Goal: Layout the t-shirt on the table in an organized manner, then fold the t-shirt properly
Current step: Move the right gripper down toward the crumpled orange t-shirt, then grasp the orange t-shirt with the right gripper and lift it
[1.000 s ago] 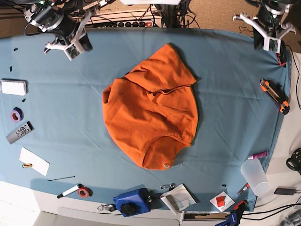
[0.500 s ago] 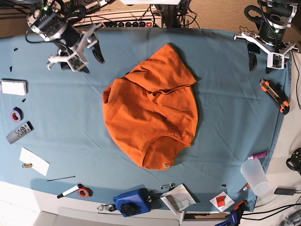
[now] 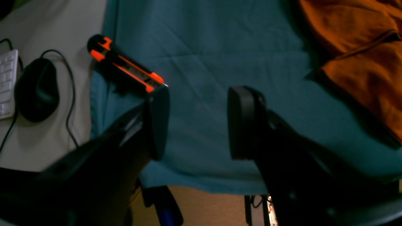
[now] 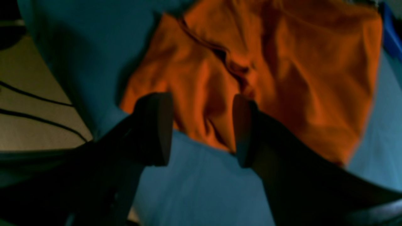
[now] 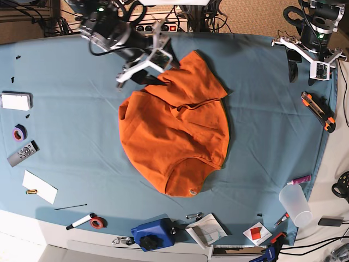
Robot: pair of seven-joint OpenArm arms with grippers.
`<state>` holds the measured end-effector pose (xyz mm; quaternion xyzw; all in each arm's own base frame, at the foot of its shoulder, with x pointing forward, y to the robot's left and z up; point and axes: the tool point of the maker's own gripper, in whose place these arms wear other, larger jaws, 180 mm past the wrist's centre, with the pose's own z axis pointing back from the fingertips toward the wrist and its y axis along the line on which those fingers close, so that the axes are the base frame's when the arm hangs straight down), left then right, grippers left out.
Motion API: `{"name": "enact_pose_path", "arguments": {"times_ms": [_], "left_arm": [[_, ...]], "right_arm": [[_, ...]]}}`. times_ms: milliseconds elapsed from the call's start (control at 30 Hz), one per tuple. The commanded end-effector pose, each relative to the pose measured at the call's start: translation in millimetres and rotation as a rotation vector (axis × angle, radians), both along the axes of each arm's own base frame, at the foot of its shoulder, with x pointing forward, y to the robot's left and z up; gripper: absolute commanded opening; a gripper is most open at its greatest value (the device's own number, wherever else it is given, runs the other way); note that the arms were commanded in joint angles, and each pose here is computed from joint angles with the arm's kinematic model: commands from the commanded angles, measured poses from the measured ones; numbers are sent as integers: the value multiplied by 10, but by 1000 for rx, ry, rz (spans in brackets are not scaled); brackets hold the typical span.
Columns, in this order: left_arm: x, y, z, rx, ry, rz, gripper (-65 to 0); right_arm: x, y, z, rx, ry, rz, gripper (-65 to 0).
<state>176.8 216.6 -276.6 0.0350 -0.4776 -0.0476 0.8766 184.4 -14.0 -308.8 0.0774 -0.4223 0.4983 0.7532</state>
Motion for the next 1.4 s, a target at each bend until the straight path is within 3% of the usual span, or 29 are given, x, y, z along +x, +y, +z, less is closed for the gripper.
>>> {"name": "enact_pose_path", "arguments": {"times_ms": [0, 133, 367, 567, 600, 667, 767, 1033, 1200, 1300, 1367], "left_arm": [[19, -10, 86, 5, -33, -9, -347], [19, -10, 87, 5, -33, -9, -347], [20, -10, 88, 5, -34, -8, -347], [20, -9, 88, 5, -34, -8, -347], [22, -9, 89, 5, -34, -8, -347], [48, -7, 106, 4, -45, -4, -347], [100, -5, 142, 4, -64, -3, -347], [148, -5, 177, 4, -83, -3, -347], [148, -6, 177, 4, -83, -3, -347], [149, -6, 178, 4, -83, -3, -347], [149, -6, 178, 3, -83, -3, -347]], "right_arm": [[54, -5, -32, -15, -17, 7, -346], [186, 18, -421, -91, 19, 36, -346], [231, 374, -723, -105, 71, 112, -346], [185, 452, -1143, -182, 160, 138, -346], [192, 449, -1172, -186, 166, 135, -351], [218, 462, -1151, -183, 160, 134, -435], [331, 493, -951, -151, 112, 79, -648], [891, 320, 182, 17, -171, -130, -650], [1349, -375, 573, 40, -281, -373, -650], [1524, -863, 714, 89, -282, -529, -650], [1560, -1089, 766, 123, -266, -579, -650]]}}
